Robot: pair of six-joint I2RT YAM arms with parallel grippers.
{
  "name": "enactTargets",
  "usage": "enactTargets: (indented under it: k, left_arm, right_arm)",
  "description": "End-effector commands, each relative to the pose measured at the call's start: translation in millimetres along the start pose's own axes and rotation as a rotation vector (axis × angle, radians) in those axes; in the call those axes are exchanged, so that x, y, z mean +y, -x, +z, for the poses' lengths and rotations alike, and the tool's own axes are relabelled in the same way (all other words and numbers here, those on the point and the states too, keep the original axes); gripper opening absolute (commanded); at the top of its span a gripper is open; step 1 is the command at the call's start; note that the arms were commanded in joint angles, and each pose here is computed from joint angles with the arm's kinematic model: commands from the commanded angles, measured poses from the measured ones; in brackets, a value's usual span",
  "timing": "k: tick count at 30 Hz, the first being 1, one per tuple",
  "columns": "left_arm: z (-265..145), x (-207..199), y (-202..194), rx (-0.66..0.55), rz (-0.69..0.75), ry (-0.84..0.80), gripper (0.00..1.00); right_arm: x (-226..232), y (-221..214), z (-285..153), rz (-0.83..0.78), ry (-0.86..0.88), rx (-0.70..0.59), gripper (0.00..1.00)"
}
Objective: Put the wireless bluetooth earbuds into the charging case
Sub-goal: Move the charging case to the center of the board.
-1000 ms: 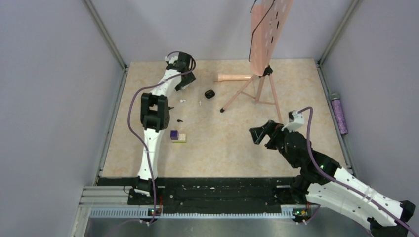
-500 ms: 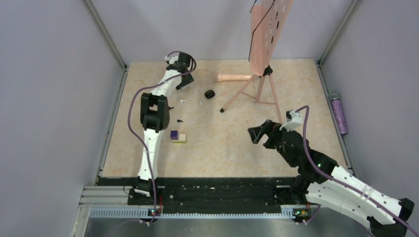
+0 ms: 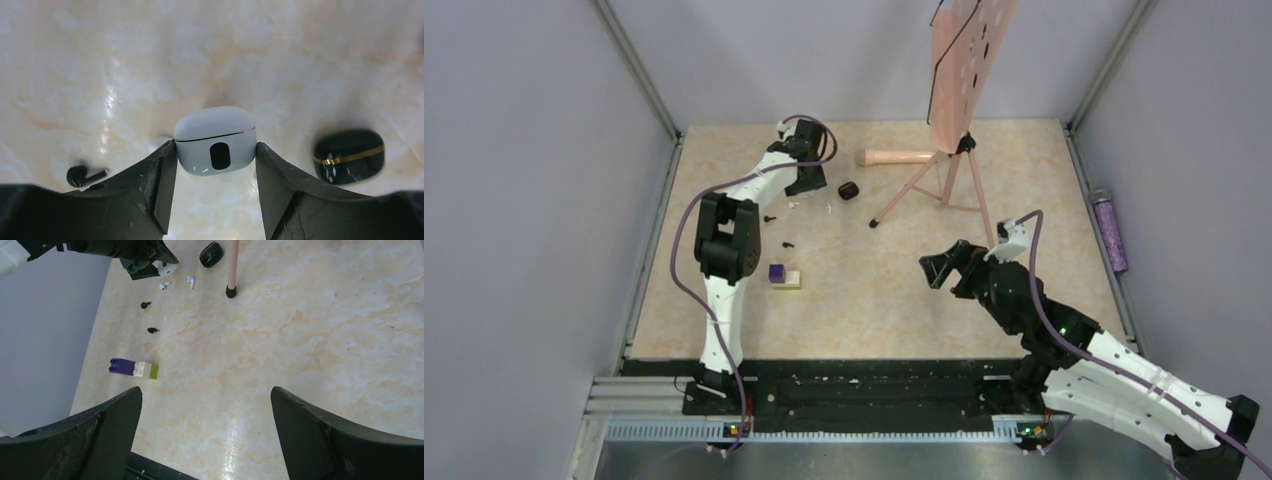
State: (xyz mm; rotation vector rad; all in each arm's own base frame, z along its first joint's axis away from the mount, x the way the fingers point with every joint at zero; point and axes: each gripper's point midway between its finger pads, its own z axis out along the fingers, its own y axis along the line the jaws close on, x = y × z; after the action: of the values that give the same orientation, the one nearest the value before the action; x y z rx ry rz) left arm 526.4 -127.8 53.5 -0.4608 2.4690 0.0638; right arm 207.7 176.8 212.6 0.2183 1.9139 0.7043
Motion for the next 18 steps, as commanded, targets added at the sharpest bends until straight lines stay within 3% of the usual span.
enactTargets:
  k: [1, 12, 18]
  left_arm:
    - [-59, -21, 11, -0.043, 0.085, -0.128, 0.58]
    - [-127, -43, -93, 0.055, 0.262, -0.308, 0.59]
    - [-143, -54, -145, 0.094, 0.309, -0.422, 0.59]
  right_arm:
    - [9, 5, 2, 0.022, 0.038, -0.017, 0.99]
    - [1, 10, -9, 0.047, 0.035, -0.049, 0.99]
    - [-4, 11, -15, 0.056, 0.035, -0.054, 0.99]
